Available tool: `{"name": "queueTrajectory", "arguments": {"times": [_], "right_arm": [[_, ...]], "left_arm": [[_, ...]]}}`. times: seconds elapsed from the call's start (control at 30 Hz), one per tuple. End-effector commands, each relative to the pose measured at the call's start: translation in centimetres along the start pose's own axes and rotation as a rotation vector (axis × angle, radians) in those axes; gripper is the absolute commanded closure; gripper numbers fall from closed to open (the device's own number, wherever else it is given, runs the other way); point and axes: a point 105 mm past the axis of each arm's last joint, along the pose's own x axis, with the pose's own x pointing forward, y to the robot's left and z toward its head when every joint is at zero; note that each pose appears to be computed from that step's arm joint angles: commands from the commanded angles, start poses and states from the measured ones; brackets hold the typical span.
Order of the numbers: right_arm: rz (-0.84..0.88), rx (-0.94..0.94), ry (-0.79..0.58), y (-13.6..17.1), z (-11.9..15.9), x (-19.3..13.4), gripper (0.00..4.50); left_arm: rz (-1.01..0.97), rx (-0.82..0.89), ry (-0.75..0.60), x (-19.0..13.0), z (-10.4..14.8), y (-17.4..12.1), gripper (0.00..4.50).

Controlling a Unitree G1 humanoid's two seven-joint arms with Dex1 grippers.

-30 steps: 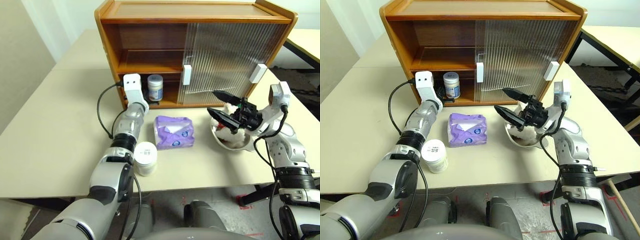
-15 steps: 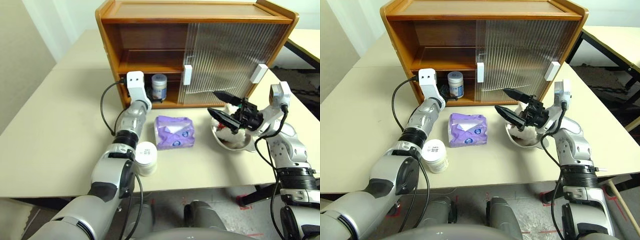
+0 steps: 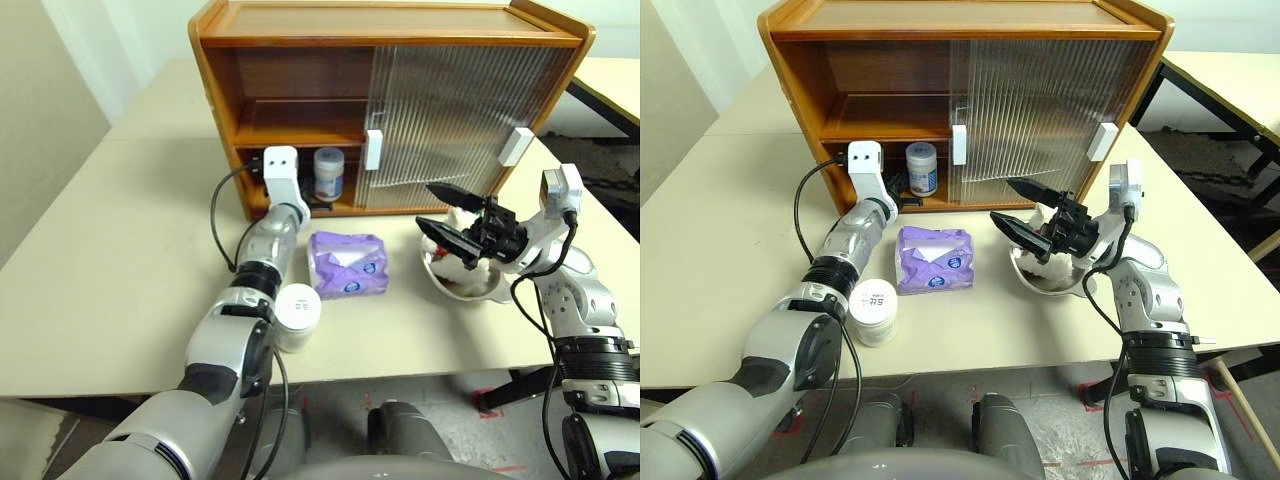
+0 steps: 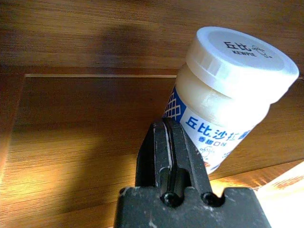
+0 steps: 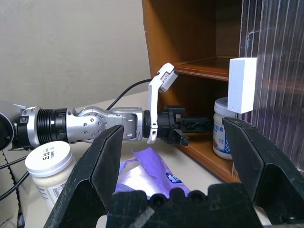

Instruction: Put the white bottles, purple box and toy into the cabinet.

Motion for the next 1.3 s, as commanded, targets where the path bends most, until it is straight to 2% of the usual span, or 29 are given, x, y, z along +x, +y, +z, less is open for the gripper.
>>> {"name": "queueTrajectory", "arguments": {"times": [0.03, 0.47, 0.87, 1.03, 1.13, 1.3], "right_arm": [[0.003, -0.012, 0.005, 0.1, 0.1, -0.3, 0.00], [-0.003, -0.013, 0.006, 0.0, -0.2, -0.9, 0.00], [0.011, 0.001, 0.004, 0.3, -0.7, -0.3, 0.00], [0.020, 0.008, 0.005, 0.4, -0.9, 0.0, 0.00], [0.022, 0.009, 0.006, 0.4, -0.9, 0.0, 0.00], [0.019, 0.015, 0.012, 0.4, -1.2, -0.4, 0.00]], "left_arm": [[-0.041, 0.009, 0.018, 0.3, 0.0, -1.2, 4.46], [-0.049, 0.013, 0.010, 0.4, 0.2, -1.2, 4.46], [0.024, 0.049, -0.013, -1.4, 0.3, 2.9, 4.46], [-0.025, 0.082, -0.031, -2.6, 0.4, 3.1, 4.46], [-0.086, 0.104, -0.069, -4.0, 1.0, 2.8, 3.91], [-0.184, 0.197, -0.144, -6.7, 2.6, 3.3, 2.05]]}}
